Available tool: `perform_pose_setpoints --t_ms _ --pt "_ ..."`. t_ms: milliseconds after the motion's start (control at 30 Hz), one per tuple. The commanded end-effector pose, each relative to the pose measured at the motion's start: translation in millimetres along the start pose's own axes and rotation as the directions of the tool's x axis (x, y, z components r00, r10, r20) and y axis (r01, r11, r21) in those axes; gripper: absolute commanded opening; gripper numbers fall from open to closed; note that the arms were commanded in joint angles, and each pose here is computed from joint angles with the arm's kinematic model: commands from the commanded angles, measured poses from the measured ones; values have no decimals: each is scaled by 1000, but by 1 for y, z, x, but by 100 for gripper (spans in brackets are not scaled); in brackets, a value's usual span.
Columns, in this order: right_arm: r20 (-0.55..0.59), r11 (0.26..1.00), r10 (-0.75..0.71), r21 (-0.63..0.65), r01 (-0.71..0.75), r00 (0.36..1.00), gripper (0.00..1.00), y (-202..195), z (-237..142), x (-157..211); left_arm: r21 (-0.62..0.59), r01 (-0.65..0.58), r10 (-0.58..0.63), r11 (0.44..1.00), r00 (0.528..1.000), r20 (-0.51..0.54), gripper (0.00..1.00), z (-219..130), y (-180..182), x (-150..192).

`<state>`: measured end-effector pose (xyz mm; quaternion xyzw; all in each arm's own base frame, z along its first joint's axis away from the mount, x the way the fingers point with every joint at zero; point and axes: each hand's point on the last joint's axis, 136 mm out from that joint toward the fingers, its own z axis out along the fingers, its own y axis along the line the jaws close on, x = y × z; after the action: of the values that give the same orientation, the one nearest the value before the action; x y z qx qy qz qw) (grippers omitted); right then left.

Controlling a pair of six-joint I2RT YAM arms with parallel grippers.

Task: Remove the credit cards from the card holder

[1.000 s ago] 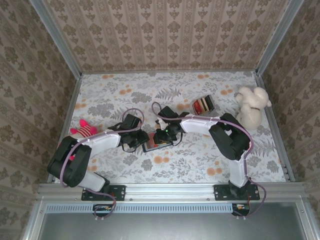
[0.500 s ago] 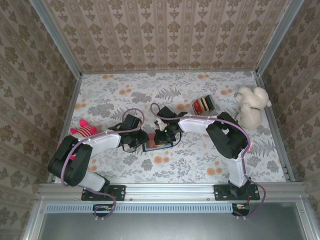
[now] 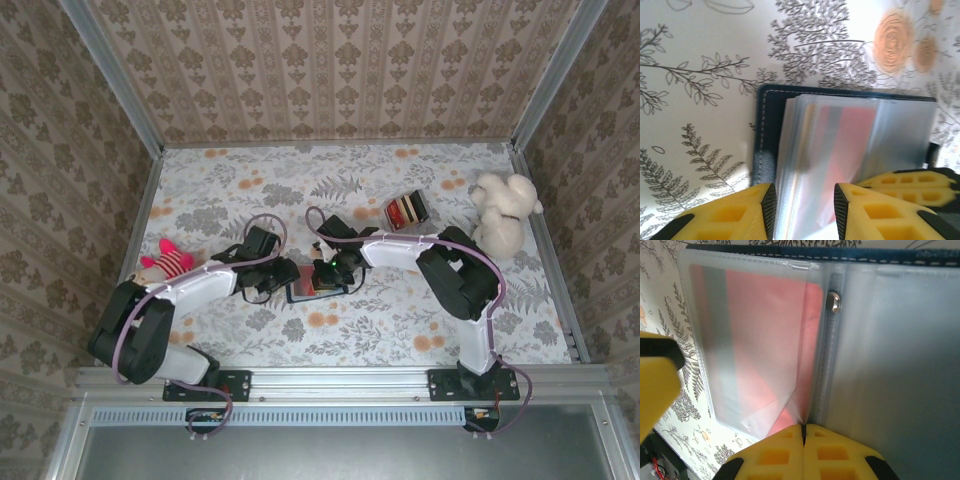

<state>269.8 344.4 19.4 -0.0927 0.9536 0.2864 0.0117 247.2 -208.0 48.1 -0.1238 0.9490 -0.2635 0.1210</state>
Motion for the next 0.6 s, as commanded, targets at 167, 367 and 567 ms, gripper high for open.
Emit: perform_pose_setpoints --t_ms 167,367,567 --pt "15 997 46 69 -47 999 0 -18 3 6 75 -28 32 997 998 -53 35 0 -10 10" --pt "12 996 50 74 -51 999 0 -20 4 7 71 -19 25 997 996 -84 33 12 -8 12" --pt "12 996 54 74 -55 998 0 -21 3 8 23 -5 7 1000 995 -96 37 19 2 13"
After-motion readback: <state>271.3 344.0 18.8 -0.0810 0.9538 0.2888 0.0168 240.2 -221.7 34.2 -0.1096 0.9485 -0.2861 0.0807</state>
